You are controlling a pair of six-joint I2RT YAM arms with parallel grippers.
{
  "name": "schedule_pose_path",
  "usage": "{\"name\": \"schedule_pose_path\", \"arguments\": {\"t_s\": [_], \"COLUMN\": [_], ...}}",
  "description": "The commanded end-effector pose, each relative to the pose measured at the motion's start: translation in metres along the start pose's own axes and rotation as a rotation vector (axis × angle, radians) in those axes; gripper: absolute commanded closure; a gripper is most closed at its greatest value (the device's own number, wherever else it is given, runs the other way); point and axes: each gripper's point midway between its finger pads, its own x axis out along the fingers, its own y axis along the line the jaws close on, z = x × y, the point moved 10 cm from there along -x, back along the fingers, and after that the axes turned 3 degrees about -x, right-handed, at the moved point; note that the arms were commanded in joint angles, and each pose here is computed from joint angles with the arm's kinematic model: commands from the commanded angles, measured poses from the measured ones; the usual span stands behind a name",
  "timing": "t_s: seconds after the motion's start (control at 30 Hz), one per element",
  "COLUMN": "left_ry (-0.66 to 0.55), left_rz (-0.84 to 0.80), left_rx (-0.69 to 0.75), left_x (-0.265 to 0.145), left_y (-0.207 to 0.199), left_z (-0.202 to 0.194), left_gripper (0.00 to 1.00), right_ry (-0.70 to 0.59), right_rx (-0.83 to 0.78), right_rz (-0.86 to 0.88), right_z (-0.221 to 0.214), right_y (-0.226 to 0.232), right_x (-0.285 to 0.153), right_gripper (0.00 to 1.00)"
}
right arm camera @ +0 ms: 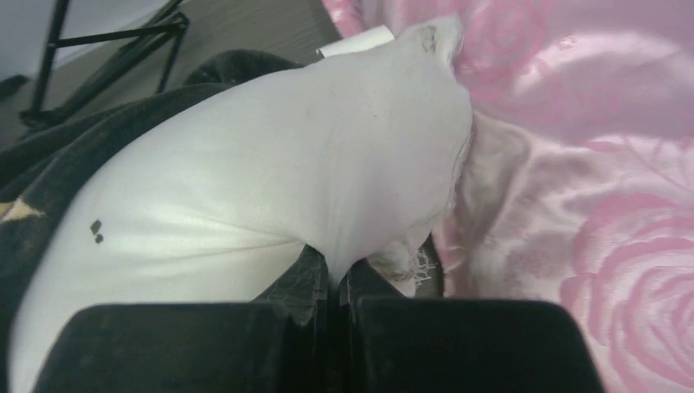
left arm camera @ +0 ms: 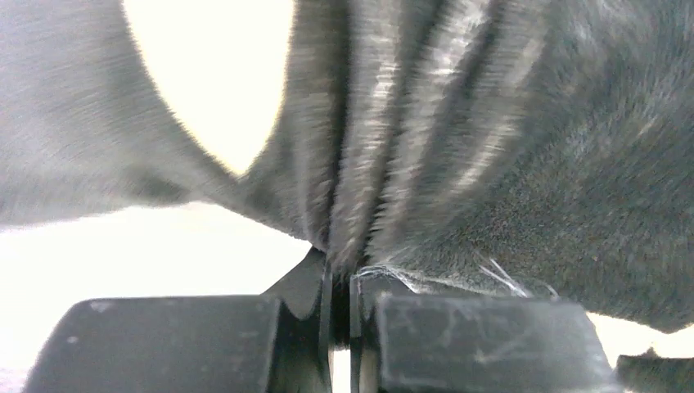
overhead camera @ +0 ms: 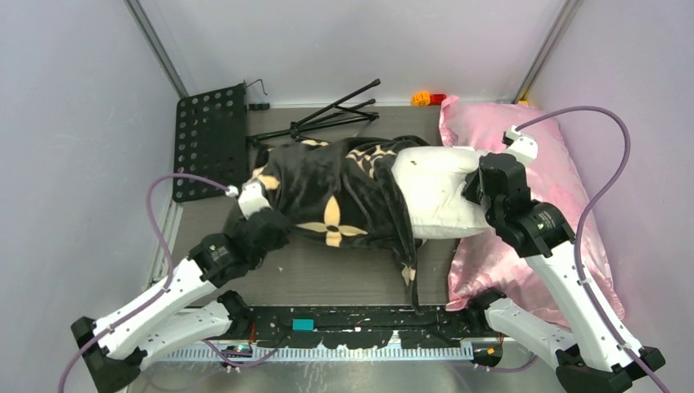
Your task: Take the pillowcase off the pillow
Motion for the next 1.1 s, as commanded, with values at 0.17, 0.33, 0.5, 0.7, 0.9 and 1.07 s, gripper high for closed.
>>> {"name": "schedule_pose_path", "arguments": {"t_s": [0.17,0.33,0.5,0.7,0.9,1.07], "left_ry": [-0.07,-0.117,-0.228,-0.305,-0.295,-0.247], "left_rz": [0.26,0.415,0.371,0.197,0.054,-0.002], "left_rx": [-0.011,-0.258,-0.363,-0.356,-0.338,-0.335], "left_x": [0.001,0.001,-0.009,-0.03,-0.052,-0.043], "left_y": [0.052,0.105,0.105,0.083,0.063,0.06], "left_z": [0.135,0.18,0.206,0.223,0.233,0.238], "left_gripper": [1.0,1.0,1.0,1.0,1.0,1.0], "right_ry": [-0.218,-0.207,-0.167,0.038,0.299,0.324], "right_rx": [-0.042,0.03,0.053,0.016,-0.009,-0.043], "right_rz": [-0.363,-0.399,-0.308,0.09,0.332,0.403], "right_z": [0.052,0.048,0.047,0.037,0.037,0.033], "right_y": [-0.044,-0.056,-0.048,-0.011,0.02,0.023], "right_x": [-0.007,-0.003,0.0,0.012,0.027,0.027], "right_gripper": [1.0,1.0,1.0,1.0,0.76,0.25]}}
